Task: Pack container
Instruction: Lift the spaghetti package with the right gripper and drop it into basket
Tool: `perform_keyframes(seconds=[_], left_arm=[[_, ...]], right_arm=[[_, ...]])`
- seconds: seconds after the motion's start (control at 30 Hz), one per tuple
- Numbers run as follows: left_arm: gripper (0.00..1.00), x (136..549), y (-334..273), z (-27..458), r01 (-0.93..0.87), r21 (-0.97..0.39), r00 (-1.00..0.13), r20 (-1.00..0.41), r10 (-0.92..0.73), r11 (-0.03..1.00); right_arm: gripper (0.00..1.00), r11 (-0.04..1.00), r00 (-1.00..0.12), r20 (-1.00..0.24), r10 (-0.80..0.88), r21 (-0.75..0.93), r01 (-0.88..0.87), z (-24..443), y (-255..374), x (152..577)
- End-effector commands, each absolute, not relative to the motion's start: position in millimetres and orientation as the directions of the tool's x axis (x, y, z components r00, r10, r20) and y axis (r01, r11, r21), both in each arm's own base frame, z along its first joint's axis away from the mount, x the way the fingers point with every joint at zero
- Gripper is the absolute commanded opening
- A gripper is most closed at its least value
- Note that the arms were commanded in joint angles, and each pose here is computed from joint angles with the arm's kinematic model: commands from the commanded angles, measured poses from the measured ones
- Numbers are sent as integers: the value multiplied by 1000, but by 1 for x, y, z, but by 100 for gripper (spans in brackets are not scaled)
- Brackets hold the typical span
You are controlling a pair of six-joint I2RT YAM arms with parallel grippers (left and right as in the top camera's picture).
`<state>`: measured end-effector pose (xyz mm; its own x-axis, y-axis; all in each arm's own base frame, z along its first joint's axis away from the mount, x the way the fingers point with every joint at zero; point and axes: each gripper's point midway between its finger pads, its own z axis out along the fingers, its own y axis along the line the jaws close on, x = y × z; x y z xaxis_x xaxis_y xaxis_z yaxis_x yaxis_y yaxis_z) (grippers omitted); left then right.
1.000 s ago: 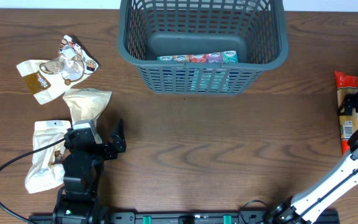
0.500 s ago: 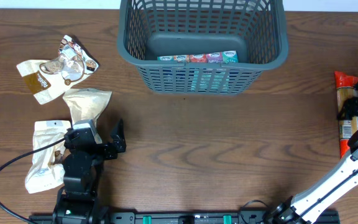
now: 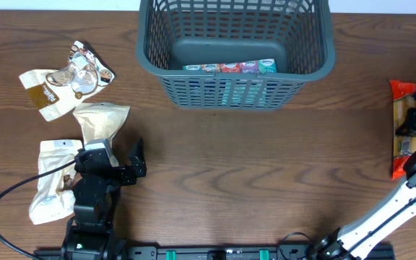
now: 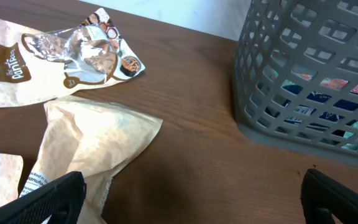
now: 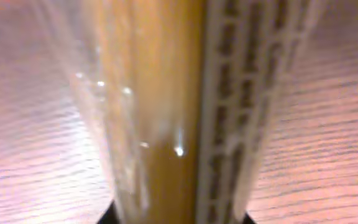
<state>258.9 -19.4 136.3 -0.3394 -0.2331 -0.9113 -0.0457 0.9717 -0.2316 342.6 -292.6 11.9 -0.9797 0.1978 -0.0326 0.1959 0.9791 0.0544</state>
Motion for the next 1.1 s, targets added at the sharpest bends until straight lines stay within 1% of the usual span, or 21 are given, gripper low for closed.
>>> perform_keyframes(seconds=[0.0, 0.13, 0.3, 0.6, 0.73, 0.83, 0.97, 1.07], left_arm=[[99, 261, -20, 147, -42, -244, -318, -916, -244, 969], [99, 261, -20, 146, -42, -243, -321, -915, -244, 969], [99, 260, -20, 146, -43, -243, -322, -915, -244, 969], [99, 260, -20, 145, -43, -243, -325, -914, -243, 969], [99, 260, -20, 145, -43, -243, -325, -914, -243, 969], [99, 260, -20, 145, -43, -243, -325, -914, -243, 969], [98, 260, -20, 145, -43, -243, -325, -914, -243, 969], [99, 260, -20, 145, -43, -243, -324, -914, -243, 969]], right_arm=[[1, 969, -983, -20, 185, 168, 179, -8, -258, 359], [1, 975, -985, -49, 168, 156, 159, 8, -256, 372], [1, 977, -980, -120, 160, 161, 140, 40, -254, 397], [1, 990, -956, -267, 119, 107, 94, 117, -247, 439], [1, 993, -913, -399, 89, 112, 47, 170, -231, 464], [1, 994, -853, -520, 50, 106, -6, 218, -210, 483], [1, 995, -749, -659, -64, 11, -96, 290, -173, 498], [1, 981, -638, -750, -174, -80, -175, 347, -133, 503]])
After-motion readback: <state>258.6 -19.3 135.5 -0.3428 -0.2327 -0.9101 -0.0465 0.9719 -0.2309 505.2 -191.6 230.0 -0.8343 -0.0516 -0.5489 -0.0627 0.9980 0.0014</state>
